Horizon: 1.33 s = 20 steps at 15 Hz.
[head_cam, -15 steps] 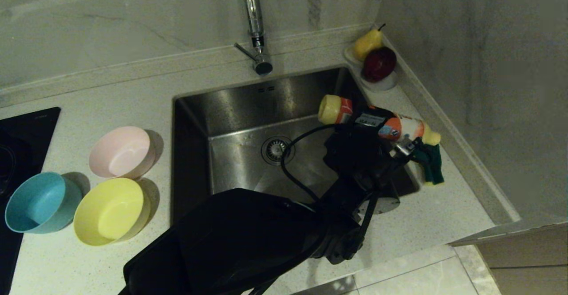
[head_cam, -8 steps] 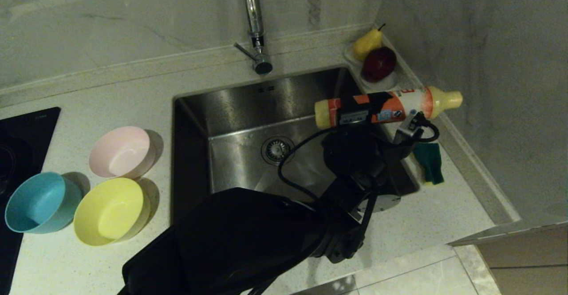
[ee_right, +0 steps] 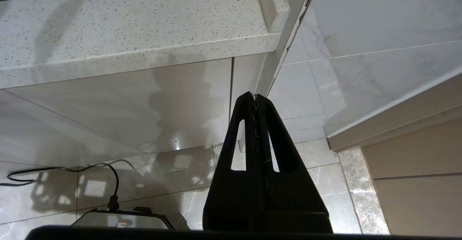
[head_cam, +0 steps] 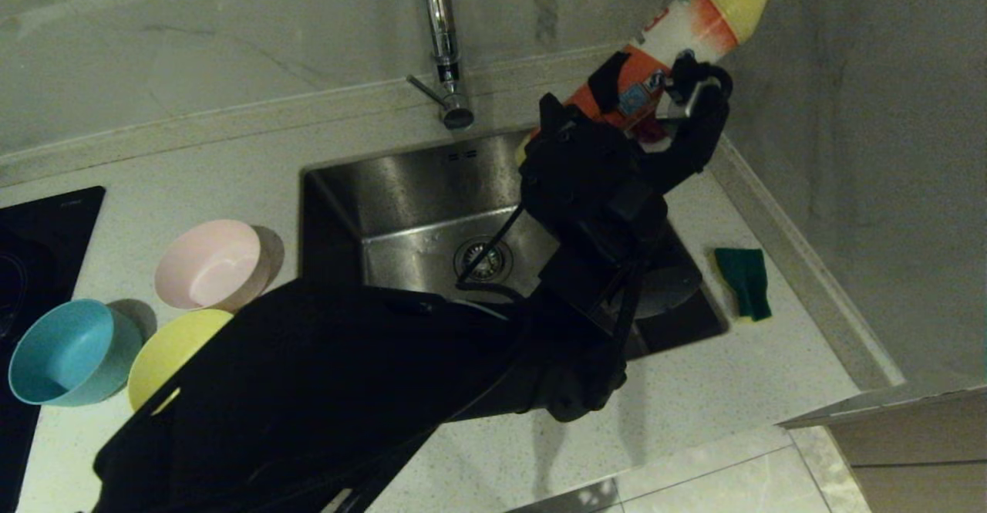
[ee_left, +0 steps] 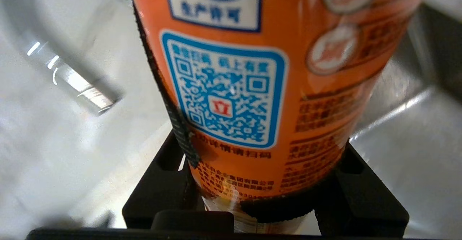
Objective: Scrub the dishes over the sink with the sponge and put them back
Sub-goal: Place the dish soap on the table
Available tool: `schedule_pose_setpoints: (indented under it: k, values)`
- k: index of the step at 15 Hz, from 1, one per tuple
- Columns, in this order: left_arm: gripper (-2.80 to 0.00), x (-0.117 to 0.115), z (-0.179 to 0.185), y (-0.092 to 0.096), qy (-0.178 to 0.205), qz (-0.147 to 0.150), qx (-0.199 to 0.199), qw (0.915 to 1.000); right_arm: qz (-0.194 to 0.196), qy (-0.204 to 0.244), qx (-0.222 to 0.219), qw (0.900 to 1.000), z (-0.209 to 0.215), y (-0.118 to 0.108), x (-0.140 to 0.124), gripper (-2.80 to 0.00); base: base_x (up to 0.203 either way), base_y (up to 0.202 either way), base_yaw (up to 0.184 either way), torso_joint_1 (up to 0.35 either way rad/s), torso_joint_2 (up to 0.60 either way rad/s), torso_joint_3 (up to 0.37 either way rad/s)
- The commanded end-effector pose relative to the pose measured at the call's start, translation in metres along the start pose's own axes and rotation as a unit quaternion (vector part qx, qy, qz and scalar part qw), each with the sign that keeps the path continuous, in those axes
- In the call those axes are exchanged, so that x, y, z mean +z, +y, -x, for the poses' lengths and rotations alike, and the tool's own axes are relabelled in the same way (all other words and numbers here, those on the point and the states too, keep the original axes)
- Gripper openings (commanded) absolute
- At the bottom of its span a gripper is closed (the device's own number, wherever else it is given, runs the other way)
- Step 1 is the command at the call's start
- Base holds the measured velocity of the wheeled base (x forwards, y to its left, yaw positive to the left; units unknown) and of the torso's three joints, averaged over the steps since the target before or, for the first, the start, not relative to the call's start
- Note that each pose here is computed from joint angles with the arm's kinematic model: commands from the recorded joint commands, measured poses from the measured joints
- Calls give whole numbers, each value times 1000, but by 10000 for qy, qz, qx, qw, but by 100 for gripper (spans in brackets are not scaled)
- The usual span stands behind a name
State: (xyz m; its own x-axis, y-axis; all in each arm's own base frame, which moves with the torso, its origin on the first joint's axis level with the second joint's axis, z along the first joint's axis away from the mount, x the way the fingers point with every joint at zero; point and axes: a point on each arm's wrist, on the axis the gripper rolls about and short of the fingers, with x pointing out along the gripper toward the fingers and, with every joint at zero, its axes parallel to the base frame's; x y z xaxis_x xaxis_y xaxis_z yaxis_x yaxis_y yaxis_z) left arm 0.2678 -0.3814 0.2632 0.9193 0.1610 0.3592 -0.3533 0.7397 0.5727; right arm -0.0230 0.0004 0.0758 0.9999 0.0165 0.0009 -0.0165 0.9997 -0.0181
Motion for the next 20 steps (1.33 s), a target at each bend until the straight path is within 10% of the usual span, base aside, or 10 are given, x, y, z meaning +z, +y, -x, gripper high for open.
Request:
schedule_pose_setpoints:
  k: [1, 6, 14, 20]
  values:
    - [-280, 17, -4, 46, 68, 587, 207, 9980, 2, 4, 2, 10000, 0, 0, 0, -280, 0, 0, 0, 0, 0, 0]
    - [-280, 41, -9, 119, 1, 1255, 330, 9915, 1, 9, 2, 10000, 0, 0, 0, -280, 0, 0, 0, 0, 0, 0]
    - [-280, 63, -9, 200, -994, 1276, -343, 9862, 2, 6, 2, 10000, 0, 0, 0, -280, 0, 0, 0, 0, 0, 0]
    - [-280, 62, -4, 262, -933, 1996, -550, 9739, 2, 4, 2, 10000, 0, 0, 0, -280, 0, 0, 0, 0, 0, 0]
